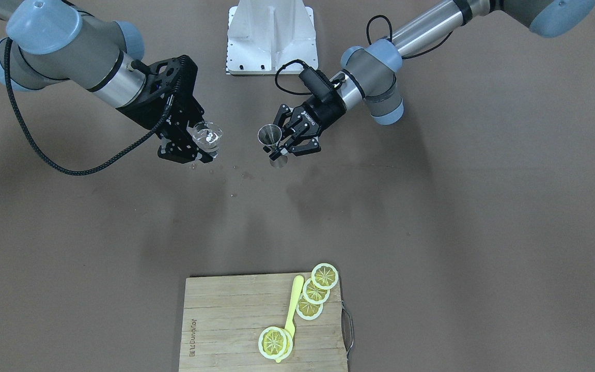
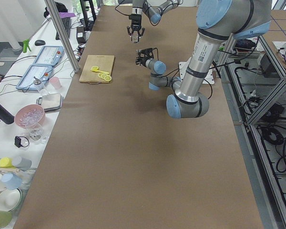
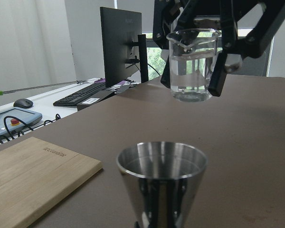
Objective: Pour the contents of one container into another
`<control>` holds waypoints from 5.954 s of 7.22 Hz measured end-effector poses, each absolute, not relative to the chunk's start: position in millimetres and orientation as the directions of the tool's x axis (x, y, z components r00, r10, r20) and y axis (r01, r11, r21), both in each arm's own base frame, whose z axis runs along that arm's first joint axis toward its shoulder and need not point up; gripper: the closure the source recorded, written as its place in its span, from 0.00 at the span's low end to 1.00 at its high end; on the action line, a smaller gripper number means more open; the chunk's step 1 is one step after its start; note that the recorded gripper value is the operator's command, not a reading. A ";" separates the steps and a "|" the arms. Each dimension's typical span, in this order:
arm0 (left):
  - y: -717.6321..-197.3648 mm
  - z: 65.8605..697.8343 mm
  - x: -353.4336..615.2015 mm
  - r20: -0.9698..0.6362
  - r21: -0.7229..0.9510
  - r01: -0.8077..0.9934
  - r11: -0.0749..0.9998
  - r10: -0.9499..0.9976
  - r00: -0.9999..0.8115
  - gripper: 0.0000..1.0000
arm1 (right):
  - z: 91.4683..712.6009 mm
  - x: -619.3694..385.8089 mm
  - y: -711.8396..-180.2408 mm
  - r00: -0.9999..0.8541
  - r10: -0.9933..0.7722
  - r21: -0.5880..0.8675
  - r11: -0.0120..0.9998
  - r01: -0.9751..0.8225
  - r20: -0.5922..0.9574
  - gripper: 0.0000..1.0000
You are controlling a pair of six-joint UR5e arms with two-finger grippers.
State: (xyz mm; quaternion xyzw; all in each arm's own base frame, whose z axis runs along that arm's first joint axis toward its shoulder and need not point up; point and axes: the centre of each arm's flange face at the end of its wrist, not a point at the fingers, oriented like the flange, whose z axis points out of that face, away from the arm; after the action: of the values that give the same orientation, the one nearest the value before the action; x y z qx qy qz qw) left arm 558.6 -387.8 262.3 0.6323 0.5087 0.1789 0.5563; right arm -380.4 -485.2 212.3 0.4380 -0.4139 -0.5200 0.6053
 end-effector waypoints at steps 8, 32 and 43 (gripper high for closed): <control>-387.9 263.1 558.7 -0.340 0.886 0.443 0.137 0.842 0.420 1.00 | 192.5 -410.4 -453.3 0.165 -0.986 0.933 0.092 0.349 0.036 1.00; -387.1 262.1 559.5 -0.340 0.885 0.444 0.137 0.842 0.418 1.00 | 128.6 -439.7 -437.3 0.135 -0.983 0.806 0.177 0.565 0.121 1.00; -387.0 261.7 559.4 -0.340 0.885 0.444 0.137 0.843 0.417 1.00 | 121.7 -457.1 -465.1 0.072 -0.997 0.785 0.039 0.618 -0.008 1.00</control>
State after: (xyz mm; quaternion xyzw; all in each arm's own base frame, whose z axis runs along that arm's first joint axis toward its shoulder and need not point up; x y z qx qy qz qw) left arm 559.4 -387.0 261.7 0.6319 0.5094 0.1794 0.5559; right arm -457.1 -465.1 121.7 0.3216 -0.2947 -0.6142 0.6576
